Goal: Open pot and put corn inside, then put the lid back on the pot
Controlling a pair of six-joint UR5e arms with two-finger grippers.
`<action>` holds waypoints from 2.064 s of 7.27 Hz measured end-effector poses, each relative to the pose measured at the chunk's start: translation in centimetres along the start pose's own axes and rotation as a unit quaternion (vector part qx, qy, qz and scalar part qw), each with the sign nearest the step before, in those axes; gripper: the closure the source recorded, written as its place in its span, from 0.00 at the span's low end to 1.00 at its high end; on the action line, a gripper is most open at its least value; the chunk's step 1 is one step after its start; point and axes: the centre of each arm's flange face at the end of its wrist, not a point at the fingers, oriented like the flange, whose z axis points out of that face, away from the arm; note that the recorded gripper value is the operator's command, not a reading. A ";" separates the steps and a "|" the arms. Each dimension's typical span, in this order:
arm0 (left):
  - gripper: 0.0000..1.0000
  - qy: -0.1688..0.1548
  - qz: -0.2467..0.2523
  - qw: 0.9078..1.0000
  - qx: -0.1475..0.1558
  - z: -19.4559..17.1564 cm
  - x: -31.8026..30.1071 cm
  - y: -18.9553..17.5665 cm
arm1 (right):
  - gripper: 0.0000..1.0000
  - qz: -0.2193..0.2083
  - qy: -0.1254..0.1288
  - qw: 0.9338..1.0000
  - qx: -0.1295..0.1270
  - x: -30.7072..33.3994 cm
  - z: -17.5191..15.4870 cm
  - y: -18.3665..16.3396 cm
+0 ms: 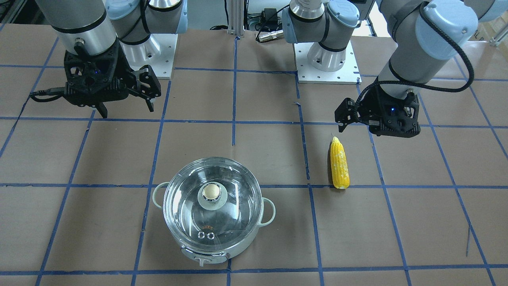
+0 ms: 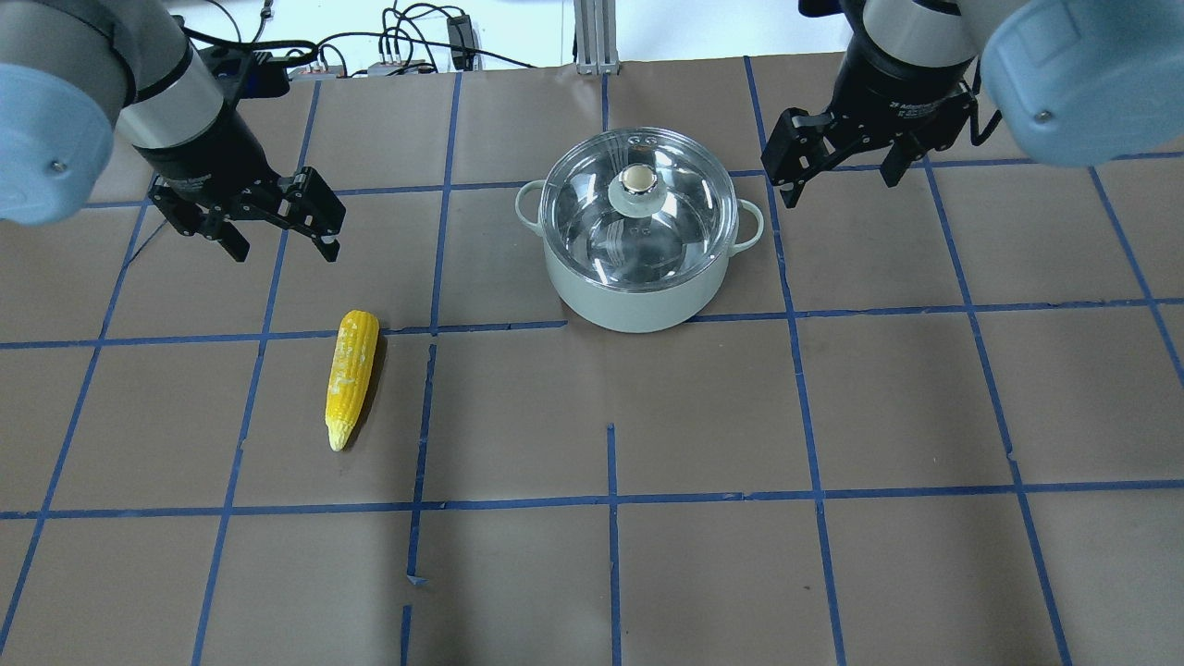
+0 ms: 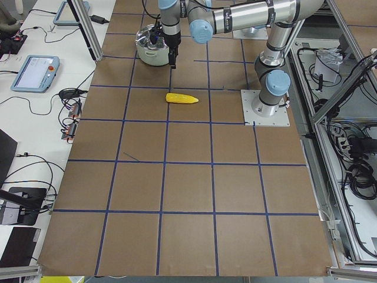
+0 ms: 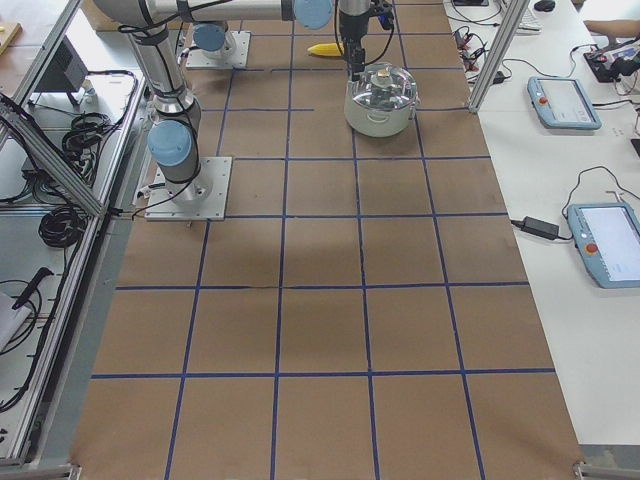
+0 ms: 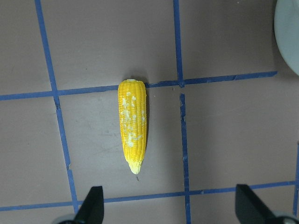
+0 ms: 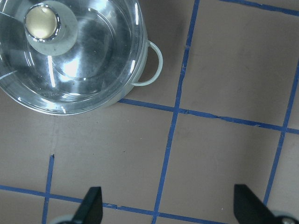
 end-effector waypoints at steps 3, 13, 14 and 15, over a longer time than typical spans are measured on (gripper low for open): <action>0.00 -0.010 0.014 0.999 0.041 8.4 -0.2 0.7 | 0.00 0.048 -0.008 0.999 -0.008 -0.3 1.0 -3.4; 0.00 -0.012 -0.009 0.998 0.054 20.3 -5.1 1.8 | 0.37 0.114 0.039 0.993 -0.007 -15.2 14.5 -14.6; 0.00 -0.013 -0.021 0.998 0.053 20.3 -5.0 1.9 | 0.54 0.115 0.037 0.993 -0.010 -15.2 14.8 -14.5; 0.00 -0.014 -0.041 0.998 0.052 20.1 -4.9 2.1 | 0.67 0.115 0.036 0.993 -0.012 -15.2 14.9 -14.5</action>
